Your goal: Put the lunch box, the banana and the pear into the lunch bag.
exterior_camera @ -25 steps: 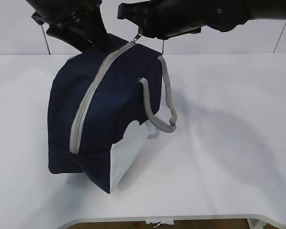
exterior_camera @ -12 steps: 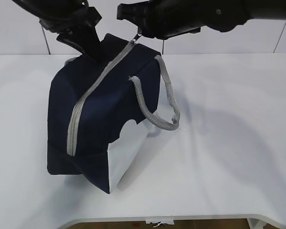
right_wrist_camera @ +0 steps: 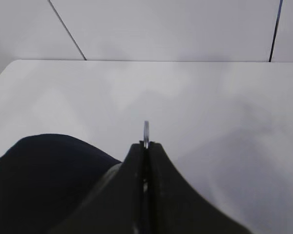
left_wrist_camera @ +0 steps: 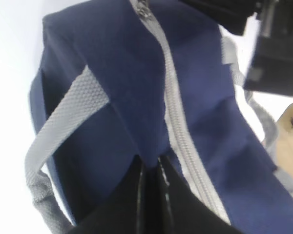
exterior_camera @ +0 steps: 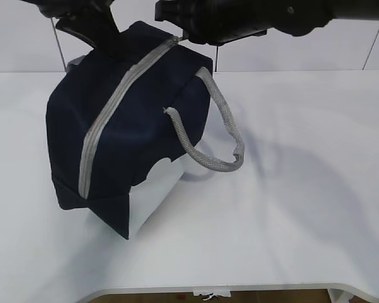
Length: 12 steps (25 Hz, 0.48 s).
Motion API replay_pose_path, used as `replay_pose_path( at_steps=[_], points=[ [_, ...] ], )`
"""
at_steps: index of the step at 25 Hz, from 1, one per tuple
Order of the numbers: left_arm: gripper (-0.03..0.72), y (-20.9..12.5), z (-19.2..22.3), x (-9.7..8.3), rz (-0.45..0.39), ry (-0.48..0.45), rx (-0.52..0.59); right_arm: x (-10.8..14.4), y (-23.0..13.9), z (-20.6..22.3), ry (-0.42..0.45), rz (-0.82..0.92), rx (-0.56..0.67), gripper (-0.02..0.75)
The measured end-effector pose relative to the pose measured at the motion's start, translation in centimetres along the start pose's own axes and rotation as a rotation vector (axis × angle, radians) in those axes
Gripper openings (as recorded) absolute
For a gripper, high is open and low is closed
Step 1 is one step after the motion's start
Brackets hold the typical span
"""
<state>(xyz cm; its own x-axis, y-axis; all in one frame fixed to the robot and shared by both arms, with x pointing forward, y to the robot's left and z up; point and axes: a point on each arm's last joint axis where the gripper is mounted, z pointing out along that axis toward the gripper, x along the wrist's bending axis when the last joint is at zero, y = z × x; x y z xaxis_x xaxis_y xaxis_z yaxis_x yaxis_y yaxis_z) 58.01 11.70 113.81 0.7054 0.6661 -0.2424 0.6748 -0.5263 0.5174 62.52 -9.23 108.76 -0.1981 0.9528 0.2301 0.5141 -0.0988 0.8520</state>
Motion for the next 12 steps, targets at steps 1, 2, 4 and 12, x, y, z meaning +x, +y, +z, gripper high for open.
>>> replay_pose_path(
  at_steps=[1, 2, 4, 12],
  points=[
    [-0.005, 0.0, -0.2, -0.1, 0.002, 0.001, -0.004, 0.0, 0.1, -0.1, -0.002, 0.001, -0.002, 0.001],
    [-0.005, 0.0, -0.5, -0.2, 0.005, 0.003, -0.01, 0.0, 0.2, -0.1, -0.008, -0.001, -0.001, 0.001],
    [-0.005, -0.1, -0.9, -0.4, 0.01, 0.008, -0.016, -0.1, 0.3, -0.2, -0.021, -0.002, 0.004, 0.001],
    [-0.006, -0.3, -3.1, -1.4, 0.032, 0.021, -0.055, -2.0, 1.5, -0.2, -0.066, 0.116, 0.019, 0.001]
  ],
)
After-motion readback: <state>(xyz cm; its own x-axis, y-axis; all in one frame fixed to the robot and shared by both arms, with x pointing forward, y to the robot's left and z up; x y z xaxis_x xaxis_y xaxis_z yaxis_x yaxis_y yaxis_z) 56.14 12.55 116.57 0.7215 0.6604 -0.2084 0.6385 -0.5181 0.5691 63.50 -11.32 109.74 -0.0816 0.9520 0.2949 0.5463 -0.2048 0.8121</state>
